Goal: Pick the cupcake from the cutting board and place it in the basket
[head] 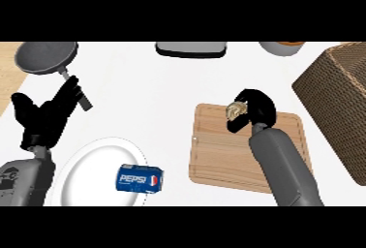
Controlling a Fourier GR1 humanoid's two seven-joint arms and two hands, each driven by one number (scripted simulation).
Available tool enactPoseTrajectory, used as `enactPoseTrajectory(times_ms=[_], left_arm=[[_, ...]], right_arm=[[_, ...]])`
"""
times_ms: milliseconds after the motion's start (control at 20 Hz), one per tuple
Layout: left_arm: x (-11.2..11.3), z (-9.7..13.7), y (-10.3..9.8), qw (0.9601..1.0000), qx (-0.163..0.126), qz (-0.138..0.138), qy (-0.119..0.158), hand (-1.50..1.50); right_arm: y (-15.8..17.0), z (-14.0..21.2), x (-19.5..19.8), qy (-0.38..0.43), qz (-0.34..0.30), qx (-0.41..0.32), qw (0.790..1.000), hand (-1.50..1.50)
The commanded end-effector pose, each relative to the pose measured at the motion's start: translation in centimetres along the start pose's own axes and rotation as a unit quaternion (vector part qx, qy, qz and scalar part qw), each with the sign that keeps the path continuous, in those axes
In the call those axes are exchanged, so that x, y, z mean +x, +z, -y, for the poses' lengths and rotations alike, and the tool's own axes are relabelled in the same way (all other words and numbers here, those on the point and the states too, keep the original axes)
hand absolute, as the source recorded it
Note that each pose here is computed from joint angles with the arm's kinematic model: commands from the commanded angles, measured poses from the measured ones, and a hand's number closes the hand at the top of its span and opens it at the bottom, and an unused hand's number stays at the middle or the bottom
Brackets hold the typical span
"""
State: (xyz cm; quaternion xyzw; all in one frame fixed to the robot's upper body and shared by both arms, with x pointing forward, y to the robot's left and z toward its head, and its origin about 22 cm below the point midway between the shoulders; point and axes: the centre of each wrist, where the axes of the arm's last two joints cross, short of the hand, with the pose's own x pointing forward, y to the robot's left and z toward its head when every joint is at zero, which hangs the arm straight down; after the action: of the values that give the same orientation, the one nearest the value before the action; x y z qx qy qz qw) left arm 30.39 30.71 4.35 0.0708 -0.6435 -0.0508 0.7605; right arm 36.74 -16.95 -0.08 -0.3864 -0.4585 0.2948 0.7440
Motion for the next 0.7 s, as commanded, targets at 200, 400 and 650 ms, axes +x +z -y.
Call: enactPoseTrajectory(times_ms=[200,400,650], left_arm=[[0.8,2.6,-0.7,0.9995,-0.029,0.015,-0.002,0.00],[1.1,3.0,-1.1,0.9993,-0.036,0.013,-0.006,0.00],[1.1,2.1,-0.8,0.9997,-0.016,0.012,-0.010,0.00]], right_arm=[[-1.2,2.4,9.2,-0.078,-0.152,-0.097,0.980,1.50],[-0.6,3.5,11.2,-0.189,-0.085,-0.188,0.960,1.50],[0.5,5.4,15.6,-0.219,-0.007,-0.294,0.930,1.50]])
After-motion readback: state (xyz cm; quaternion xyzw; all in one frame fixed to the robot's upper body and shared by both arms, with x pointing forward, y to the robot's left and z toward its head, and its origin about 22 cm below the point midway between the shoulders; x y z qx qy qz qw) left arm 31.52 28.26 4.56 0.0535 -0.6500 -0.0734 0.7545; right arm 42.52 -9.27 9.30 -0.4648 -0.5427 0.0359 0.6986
